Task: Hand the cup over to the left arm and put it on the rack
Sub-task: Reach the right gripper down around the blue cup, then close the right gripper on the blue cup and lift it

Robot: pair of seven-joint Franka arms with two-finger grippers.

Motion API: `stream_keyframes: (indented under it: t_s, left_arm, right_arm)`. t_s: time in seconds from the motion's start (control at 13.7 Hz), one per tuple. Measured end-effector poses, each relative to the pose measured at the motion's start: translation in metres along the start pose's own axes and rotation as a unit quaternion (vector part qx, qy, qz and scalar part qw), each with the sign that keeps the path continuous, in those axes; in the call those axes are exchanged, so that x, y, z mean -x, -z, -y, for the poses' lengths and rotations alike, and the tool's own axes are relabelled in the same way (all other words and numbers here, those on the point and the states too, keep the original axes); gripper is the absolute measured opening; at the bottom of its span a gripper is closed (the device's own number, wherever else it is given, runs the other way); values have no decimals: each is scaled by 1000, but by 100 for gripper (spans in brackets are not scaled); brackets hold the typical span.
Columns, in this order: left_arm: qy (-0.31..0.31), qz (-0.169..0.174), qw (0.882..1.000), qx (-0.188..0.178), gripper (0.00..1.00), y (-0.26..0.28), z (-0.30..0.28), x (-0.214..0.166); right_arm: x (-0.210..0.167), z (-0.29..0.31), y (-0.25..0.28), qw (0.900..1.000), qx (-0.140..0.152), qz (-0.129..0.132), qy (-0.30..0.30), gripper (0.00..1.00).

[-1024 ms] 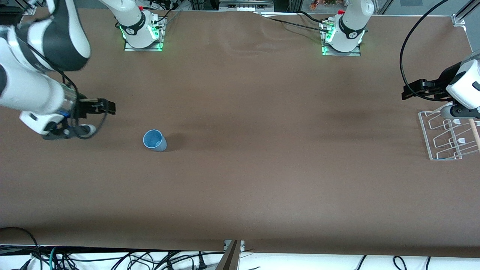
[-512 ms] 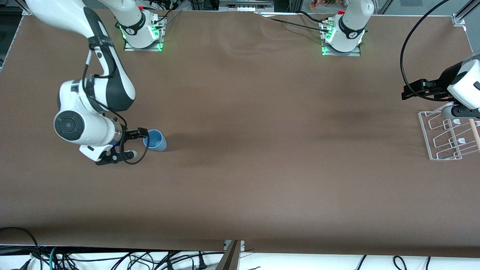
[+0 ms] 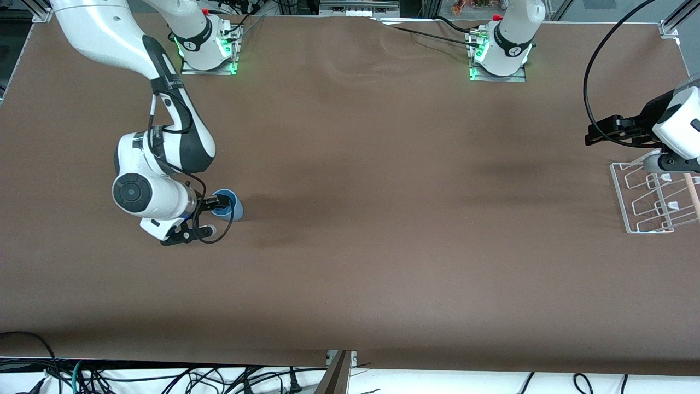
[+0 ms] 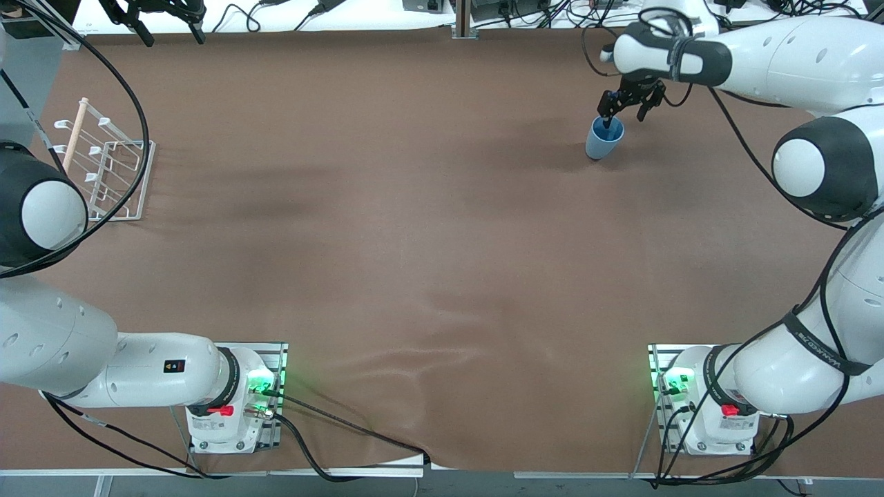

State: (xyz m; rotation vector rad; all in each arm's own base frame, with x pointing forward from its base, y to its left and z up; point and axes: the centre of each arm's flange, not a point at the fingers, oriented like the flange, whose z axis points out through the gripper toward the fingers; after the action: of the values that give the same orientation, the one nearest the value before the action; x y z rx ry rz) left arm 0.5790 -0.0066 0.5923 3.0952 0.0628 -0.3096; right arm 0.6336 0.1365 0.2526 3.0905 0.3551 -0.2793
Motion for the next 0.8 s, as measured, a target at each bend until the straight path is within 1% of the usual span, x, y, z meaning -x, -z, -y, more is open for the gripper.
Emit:
stream_keyframes:
  t_s: [0.15,0.22,0.29,0.44,0.51,0.59,0.66,0.73,0.8]
  left_arm:
    - [-1,0,1000,3,100,0,-1,0]
    - [-2,0,1000,3,100,0,-2,0]
    - [-2,0,1000,2,100,1,-3,0]
    - [-3,-2,1000,3,100,2,-4,2]
    - [-3,-3,1000,3,100,3,-4,2]
    - [-4,-4,1000,3,100,4,-4,3]
    - [-4,-5,1000,3,100,5,-4,4]
    - [-4,-6,1000,4,100,6,-5,4]
    - [-4,-6,1000,5,100,6,-5,5]
  right_arm:
    - [0,0,-14,1000,0,2,-1,74]
    - [0,0,-17,1000,0,4,-2,61]
    - [0,0,-18,1000,-1,4,-3,52]
    - [0,1,-17,1000,-2,6,-15,30]
    - [1,4,-15,1000,-3,11,-24,18]
    - [3,11,-12,999,-5,18,-31,8]
    - [4,21,-7,999,-8,24,-40,5]
    - [5,33,2,998,-16,31,-51,5]
    - [7,49,15,996,-34,41,-67,5]
